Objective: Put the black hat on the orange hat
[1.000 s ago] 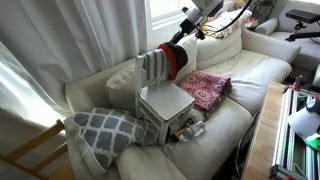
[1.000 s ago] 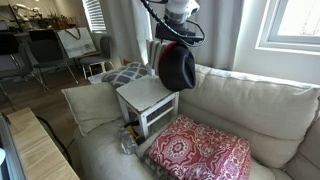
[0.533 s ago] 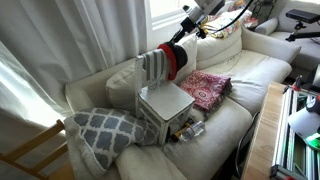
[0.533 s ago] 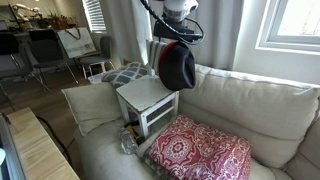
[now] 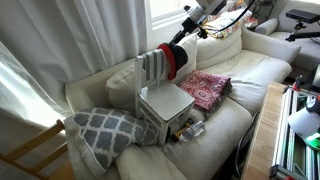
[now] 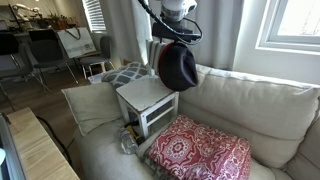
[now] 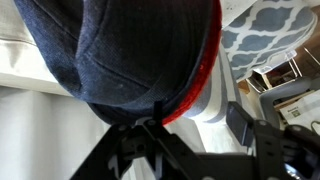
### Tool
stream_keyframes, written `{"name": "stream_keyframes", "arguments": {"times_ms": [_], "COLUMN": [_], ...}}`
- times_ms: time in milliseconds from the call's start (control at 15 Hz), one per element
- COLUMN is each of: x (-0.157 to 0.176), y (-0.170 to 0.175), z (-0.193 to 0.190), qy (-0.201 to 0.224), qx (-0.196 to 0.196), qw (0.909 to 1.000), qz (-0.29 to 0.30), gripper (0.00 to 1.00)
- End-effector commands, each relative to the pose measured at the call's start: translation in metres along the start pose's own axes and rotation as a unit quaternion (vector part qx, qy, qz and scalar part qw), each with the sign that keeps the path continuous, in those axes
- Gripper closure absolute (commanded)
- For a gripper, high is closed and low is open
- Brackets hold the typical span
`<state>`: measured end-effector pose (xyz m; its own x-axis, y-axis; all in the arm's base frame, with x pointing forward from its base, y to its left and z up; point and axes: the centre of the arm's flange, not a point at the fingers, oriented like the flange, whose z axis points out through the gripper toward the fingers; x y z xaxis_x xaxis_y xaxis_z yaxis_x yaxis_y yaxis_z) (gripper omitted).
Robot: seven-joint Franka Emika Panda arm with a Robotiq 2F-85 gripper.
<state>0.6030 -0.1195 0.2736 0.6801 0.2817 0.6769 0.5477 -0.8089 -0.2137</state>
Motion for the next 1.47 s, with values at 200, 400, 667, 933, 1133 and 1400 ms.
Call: {"name": "stream_keyframes", "arguments": {"times_ms": [200,400,667,933,1133,1400], "x": [-0.01,-0.01,-0.014,-0.016,-0.016,-0.018], "y": [-0.01,-0.01,-0.009,-0.009,-0.009,-0.009], "z": [0.009,0.011,0.016,0.02,0.024,0.027], "qy": [-0.009,-0.008,-0.016,-0.024,-0.02,-0.019], "qx": [-0.012,-0.014,-0.002,0.009,0.008,0.006], "qw": [0.9998,0.9997,0.9985,0.9943,0.9928,0.9923], "qz": [0.01,0.017,0.053,0.103,0.118,0.122], "gripper": [0.15,0.04,0.1,0.19,0.51,0.83]}}
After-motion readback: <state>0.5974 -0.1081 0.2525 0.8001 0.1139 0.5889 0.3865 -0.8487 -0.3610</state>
